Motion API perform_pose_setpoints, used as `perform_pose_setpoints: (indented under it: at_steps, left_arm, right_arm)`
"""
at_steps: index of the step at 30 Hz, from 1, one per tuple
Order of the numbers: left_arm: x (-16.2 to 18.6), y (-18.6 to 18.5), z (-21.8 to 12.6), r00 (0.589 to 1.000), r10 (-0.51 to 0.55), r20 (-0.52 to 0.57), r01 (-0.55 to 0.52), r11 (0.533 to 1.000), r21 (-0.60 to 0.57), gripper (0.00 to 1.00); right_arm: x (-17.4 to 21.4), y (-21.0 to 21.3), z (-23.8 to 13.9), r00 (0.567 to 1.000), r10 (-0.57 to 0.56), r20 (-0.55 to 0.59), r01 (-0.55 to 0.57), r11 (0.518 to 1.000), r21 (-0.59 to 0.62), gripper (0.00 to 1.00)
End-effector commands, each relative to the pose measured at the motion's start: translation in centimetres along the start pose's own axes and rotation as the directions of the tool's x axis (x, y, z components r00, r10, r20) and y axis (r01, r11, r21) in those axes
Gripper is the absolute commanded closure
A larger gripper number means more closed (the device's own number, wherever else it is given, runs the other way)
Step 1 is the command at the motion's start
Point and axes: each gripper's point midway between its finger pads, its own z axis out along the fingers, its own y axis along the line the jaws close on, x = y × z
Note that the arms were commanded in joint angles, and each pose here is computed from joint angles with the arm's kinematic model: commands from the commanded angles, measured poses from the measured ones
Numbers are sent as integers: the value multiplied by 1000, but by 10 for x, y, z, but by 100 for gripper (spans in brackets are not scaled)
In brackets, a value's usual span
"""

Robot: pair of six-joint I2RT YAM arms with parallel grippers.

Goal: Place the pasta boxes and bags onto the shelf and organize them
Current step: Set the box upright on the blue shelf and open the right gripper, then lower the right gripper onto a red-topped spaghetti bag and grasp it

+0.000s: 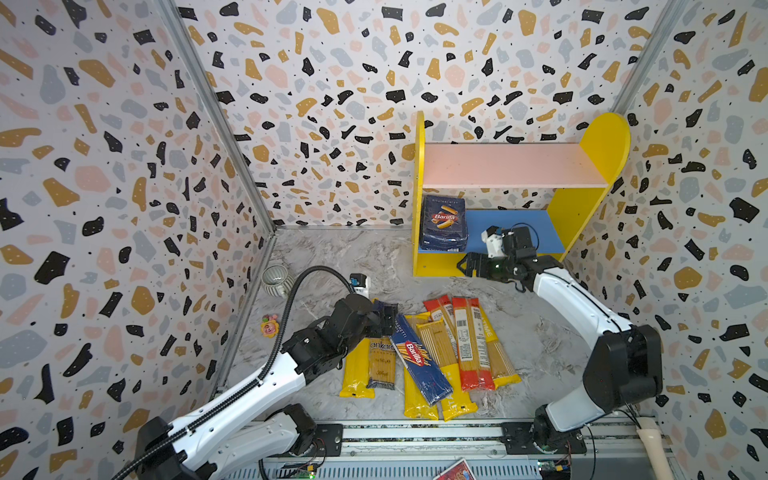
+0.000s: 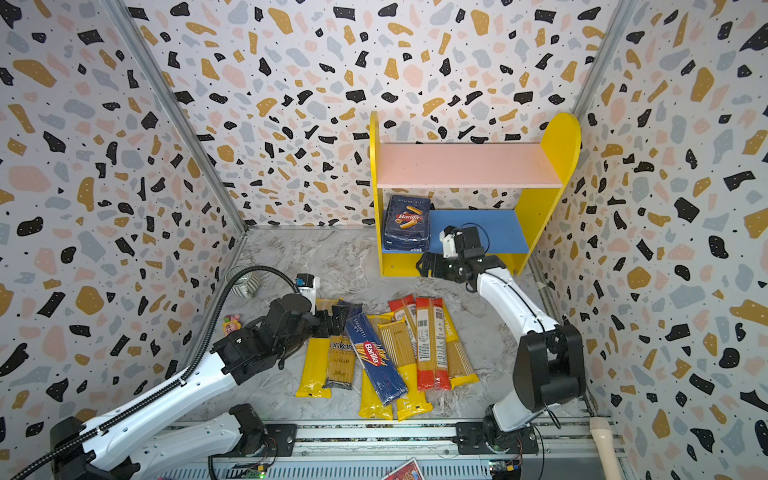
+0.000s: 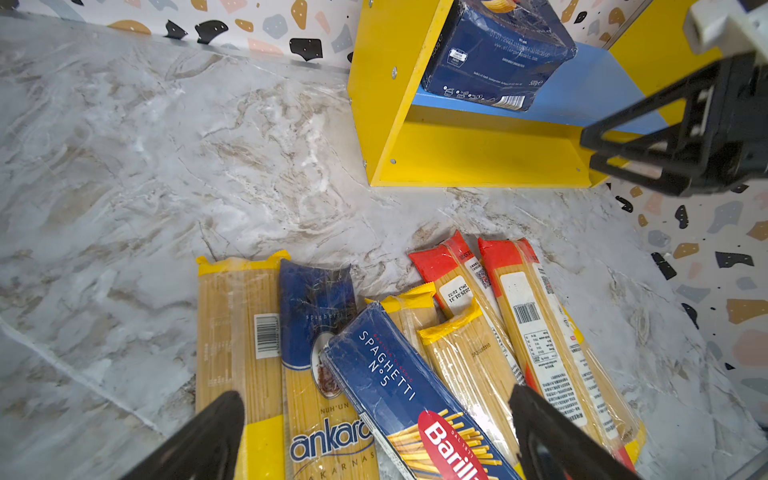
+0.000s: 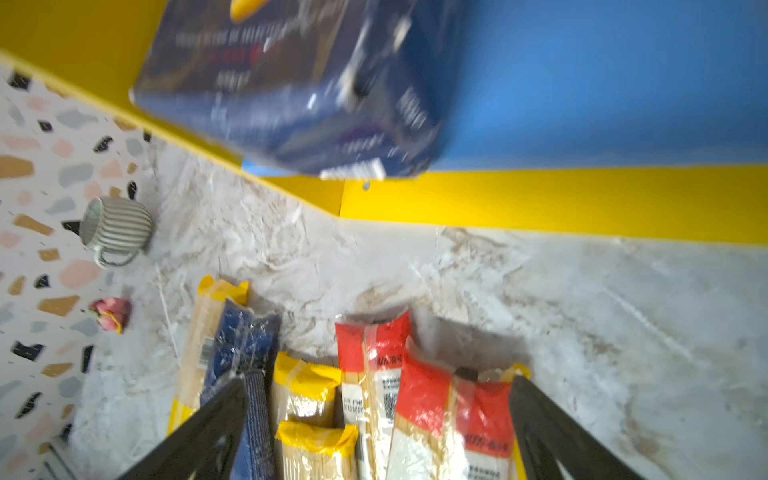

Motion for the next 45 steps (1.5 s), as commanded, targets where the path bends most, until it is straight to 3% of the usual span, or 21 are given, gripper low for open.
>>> perform_pose_setpoints:
  at_steps: [1,7,11,21,30,39,42,45]
  left_arm:
    - [11,1,-1,998,-66,-10,66,997,41,0]
    - [32,13,-4,992,-126,-9,126,990,55,0]
    - [37,15,-6,992,-124,-17,125,990,59,1]
    - [31,2,-6,994,-108,-23,110,988,111,0]
    - [31,-2,0,997,-74,-38,78,991,112,1]
    - [35,0,2,997,-61,-46,66,992,106,1]
    - [36,1,2,997,-60,-47,64,992,105,0]
    - [36,2,1,997,-59,-46,63,993,99,0]
  right_arm:
    - [39,22,-18,998,-66,-20,67,995,77,3]
    - [104,30,-37,995,-83,-50,91,976,197,3]
    - [137,3,-45,996,-30,-82,54,950,307,1]
    - [200,-27,-37,986,75,-150,-12,922,387,0]
    - [226,-29,-20,975,91,-201,-19,942,335,0]
    - [249,-15,8,956,78,-282,-3,967,255,7]
    - [259,-21,15,947,87,-310,1,962,273,17]
    - [261,-21,16,947,98,-306,-13,963,268,39]
